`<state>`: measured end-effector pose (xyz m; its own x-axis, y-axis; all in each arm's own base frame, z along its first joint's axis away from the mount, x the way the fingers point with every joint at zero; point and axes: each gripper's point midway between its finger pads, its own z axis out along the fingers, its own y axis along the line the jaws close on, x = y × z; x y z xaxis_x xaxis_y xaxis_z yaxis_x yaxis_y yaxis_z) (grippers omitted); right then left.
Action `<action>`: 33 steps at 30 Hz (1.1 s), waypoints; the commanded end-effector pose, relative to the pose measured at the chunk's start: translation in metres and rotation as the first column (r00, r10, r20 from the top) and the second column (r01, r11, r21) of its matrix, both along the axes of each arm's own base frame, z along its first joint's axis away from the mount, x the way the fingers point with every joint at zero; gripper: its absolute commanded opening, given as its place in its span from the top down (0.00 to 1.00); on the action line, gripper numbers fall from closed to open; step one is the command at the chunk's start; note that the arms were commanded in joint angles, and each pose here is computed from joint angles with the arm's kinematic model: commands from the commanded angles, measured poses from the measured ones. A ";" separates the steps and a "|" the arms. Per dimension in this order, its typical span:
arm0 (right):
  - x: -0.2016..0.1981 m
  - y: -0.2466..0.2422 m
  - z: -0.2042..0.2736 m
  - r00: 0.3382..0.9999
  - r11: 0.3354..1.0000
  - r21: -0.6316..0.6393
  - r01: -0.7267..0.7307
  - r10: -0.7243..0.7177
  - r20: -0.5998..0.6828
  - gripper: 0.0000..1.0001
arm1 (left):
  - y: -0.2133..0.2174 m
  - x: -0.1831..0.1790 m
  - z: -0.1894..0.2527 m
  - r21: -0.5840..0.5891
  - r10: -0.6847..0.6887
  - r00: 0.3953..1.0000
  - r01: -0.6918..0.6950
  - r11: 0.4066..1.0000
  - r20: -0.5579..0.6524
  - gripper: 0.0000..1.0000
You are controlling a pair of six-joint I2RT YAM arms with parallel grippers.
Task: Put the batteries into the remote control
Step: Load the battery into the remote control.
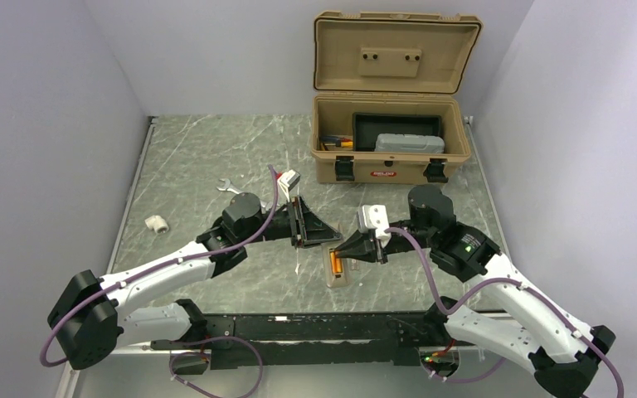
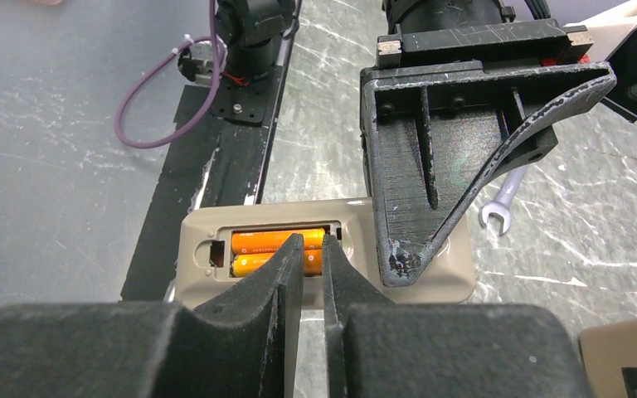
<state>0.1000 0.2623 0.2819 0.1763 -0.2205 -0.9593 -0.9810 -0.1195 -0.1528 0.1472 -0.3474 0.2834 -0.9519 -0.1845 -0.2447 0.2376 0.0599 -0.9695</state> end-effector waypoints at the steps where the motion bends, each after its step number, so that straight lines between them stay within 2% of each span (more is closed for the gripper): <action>1: -0.037 -0.009 -0.029 0.979 0.992 -0.083 -0.092 0.075 -0.190 0.86 | 0.017 0.020 0.083 -0.232 0.138 0.982 -0.106 0.967 0.128 1.00; 33: -0.037 -0.009 -0.075 0.983 0.979 -0.202 -0.023 -0.015 -0.184 0.86 | 0.029 0.020 0.107 -0.302 0.164 0.977 -0.117 0.946 0.136 1.00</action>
<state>0.1056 0.2722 0.2742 0.2335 -0.2248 -0.9460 -0.9723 -0.0507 -0.2280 0.1525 -0.3400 0.2863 -0.9509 -0.1985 -0.2376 0.2299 0.0614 -0.9713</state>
